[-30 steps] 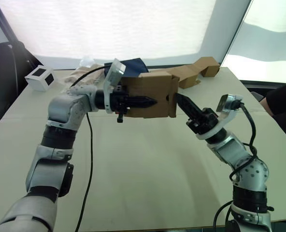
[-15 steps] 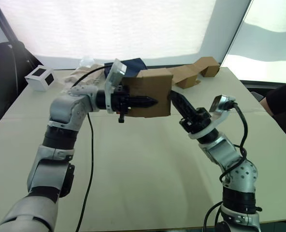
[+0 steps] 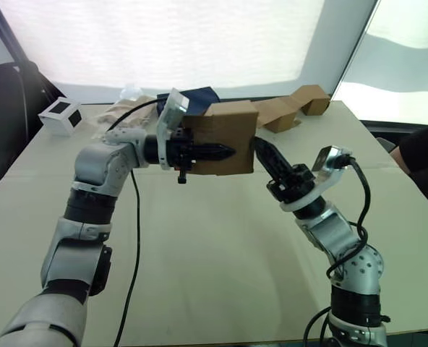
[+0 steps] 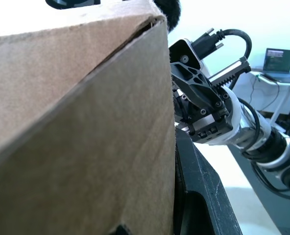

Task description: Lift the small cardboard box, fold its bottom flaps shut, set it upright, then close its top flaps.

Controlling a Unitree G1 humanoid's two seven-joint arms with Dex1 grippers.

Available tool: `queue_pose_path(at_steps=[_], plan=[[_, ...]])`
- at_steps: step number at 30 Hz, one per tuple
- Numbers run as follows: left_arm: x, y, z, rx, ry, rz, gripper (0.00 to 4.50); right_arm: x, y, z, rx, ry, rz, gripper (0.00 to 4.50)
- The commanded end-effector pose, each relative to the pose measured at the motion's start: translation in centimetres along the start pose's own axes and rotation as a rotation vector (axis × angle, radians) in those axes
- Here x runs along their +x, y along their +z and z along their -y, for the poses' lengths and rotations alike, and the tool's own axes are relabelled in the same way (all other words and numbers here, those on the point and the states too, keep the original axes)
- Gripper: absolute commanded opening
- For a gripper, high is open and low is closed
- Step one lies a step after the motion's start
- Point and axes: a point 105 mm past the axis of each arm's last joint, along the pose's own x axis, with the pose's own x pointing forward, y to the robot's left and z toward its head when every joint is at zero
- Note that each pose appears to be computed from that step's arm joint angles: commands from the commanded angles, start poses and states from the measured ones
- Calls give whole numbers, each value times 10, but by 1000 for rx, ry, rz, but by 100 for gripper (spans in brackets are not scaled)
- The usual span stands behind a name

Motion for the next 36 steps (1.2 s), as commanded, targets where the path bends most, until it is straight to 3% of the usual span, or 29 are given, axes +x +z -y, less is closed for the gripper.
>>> queue_pose_path(at_steps=[1, 5, 8, 16, 22, 30, 32, 36], plan=[[-4, 20, 4, 47, -12, 36, 0, -8, 17, -20, -60, 58, 8, 80], [-4, 20, 3, 37, -13, 42, 0, -14, 27, -23, -86, 44, 20, 80], [-2, 18, 5, 28, -27, 44, 0, -14, 22, -16, -118, -6, -3, 7], [0, 15, 8, 23, -40, 42, 0, -6, 9, -6, -198, -53, -73, 7], [4, 11, 10, 24, -55, 29, 0, 0, -18, -16, -181, 30, -202, 7], [5, 3, 9, 24, -45, 7, 0, -1, -27, -14, -188, 25, -230, 7], [2, 1, 7, 14, -24, -15, 0, -4, -16, -11, -221, 3, -213, 7], [-7, -11, 1, 95, 30, -161, 0, -19, 2, -5, -301, -53, -233, 7]])
